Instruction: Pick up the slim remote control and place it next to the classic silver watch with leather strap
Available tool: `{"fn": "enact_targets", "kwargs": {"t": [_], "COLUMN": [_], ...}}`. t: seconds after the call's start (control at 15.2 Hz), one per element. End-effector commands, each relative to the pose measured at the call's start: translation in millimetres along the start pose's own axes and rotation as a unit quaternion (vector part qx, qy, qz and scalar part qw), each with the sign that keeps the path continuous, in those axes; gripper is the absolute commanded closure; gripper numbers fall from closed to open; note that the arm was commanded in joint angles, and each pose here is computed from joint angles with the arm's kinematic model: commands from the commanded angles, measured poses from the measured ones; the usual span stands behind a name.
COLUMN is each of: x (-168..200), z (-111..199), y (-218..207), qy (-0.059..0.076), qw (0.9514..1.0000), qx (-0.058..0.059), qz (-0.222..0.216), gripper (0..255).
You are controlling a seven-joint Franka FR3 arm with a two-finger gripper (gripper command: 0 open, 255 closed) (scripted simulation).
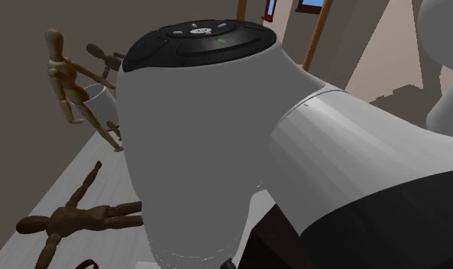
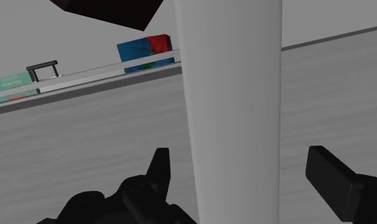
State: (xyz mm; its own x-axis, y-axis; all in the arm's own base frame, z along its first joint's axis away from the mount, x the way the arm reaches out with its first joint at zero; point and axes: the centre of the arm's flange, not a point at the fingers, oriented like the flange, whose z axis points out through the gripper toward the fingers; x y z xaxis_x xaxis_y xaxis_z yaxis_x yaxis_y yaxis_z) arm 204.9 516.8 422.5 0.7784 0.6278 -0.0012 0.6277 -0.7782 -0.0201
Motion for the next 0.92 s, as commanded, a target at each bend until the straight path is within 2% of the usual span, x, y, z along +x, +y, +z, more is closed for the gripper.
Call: {"fn": "enact_targets", "kwargs": {"t": [0.0,0.07,0.33,0.86], "x": [0.0,0.0,0.0,0.0], "z": [0.0,0.0,-50.0,-50.0], "y": [0.0,0.0,0.0,0.0], "qy": [0.000,0.000,0.000,0.000], "qw": [1.0000,1.0000,1.0000,1.0000], "qx": [0.000,0.000,0.000,0.000], "qz": [0.000,0.000,0.000,0.000], "gripper": [0,0,0,0]}}
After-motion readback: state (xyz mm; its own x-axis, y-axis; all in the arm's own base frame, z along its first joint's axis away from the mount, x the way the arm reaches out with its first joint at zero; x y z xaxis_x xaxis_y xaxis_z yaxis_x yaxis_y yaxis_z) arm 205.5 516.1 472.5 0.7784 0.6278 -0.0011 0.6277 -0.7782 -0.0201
